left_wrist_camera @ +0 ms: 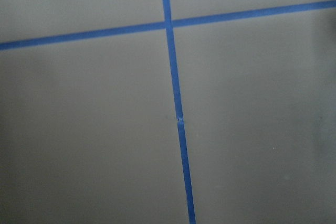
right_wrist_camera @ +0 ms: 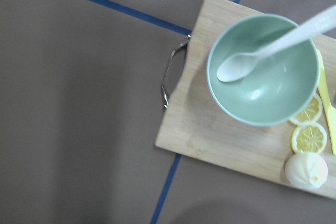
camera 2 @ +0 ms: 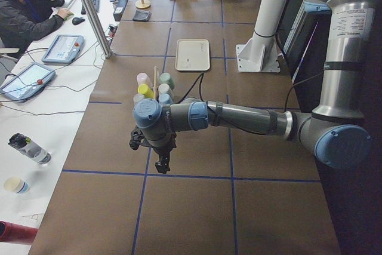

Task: Pick up and place green cup on tray

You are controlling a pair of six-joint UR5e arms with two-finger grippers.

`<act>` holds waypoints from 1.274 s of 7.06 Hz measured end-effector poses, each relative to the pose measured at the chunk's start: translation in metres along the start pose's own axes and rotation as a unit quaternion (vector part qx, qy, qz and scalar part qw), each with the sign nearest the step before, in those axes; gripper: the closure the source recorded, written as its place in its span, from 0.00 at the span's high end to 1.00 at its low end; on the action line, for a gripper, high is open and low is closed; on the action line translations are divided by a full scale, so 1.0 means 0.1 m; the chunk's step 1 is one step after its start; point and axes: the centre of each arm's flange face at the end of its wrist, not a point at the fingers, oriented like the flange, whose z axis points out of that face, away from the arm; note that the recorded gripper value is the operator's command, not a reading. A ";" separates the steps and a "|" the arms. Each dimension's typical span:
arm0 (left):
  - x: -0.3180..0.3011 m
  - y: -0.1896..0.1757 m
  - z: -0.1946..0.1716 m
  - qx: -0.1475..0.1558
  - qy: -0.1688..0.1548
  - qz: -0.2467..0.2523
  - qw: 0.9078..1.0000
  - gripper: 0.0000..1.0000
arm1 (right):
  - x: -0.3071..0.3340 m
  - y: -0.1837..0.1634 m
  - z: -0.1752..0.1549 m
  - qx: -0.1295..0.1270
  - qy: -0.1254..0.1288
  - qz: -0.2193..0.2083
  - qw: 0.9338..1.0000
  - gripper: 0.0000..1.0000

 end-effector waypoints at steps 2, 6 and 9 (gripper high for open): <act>0.15 -0.23 -0.19 0.049 -0.013 0.052 0.997 1.00 | 0.23 0.45 0.12 0.004 -0.001 0.038 0.999 1.00; 0.57 -0.54 -0.61 0.127 -0.031 0.140 0.982 1.00 | 0.24 0.47 0.11 0.028 0.005 0.078 0.997 1.00; 1.44 -0.85 -0.81 0.199 -0.051 0.275 0.939 1.00 | 0.24 0.47 0.11 0.029 0.006 0.077 0.997 1.00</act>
